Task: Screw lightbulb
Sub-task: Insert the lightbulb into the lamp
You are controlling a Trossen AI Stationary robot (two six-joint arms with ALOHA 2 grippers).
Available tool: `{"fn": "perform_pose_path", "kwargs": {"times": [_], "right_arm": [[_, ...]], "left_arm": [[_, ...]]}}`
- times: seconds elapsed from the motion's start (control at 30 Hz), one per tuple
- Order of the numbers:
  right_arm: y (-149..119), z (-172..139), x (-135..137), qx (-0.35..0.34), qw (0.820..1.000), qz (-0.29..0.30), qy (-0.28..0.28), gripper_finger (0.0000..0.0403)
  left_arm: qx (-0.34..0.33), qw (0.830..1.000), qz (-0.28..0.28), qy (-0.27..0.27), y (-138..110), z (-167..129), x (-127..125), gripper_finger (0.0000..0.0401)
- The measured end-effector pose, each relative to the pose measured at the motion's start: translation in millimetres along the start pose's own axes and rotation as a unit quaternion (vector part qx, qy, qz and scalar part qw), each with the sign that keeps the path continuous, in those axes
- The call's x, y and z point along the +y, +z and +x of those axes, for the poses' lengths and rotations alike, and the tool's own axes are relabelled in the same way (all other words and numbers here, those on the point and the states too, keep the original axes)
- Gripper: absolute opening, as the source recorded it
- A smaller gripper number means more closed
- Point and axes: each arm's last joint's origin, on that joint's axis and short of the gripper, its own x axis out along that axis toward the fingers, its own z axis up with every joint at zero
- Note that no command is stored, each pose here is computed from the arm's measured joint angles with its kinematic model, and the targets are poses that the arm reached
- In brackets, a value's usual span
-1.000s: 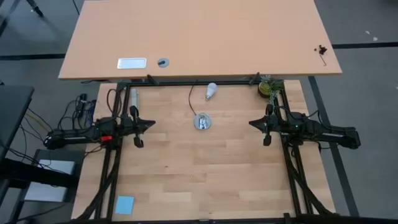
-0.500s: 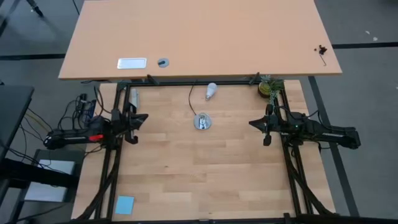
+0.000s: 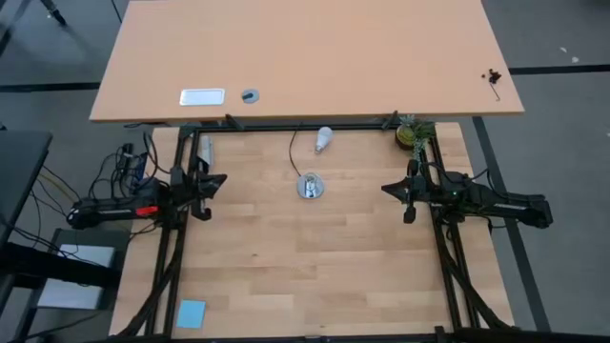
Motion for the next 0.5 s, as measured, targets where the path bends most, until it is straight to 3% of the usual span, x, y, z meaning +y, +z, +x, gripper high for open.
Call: {"fn": "perform_pose_path", "kwargs": {"times": [0.2, 0.5], "right_arm": [[-0.1, 0.0, 0.0, 0.000, 1.000, 0.000, 0.000, 0.0025], [0.0, 0.0, 0.0, 0.000, 1.000, 0.000, 0.000, 0.0027]], "left_arm": [[0.010, 1.000, -0.014, -0.015, -1.9, 0.9, -0.9, 0.0008], [0.054, 0.998, 0.020, -0.012, -12.6, 10.1, -1.4, 0.0008]]}}
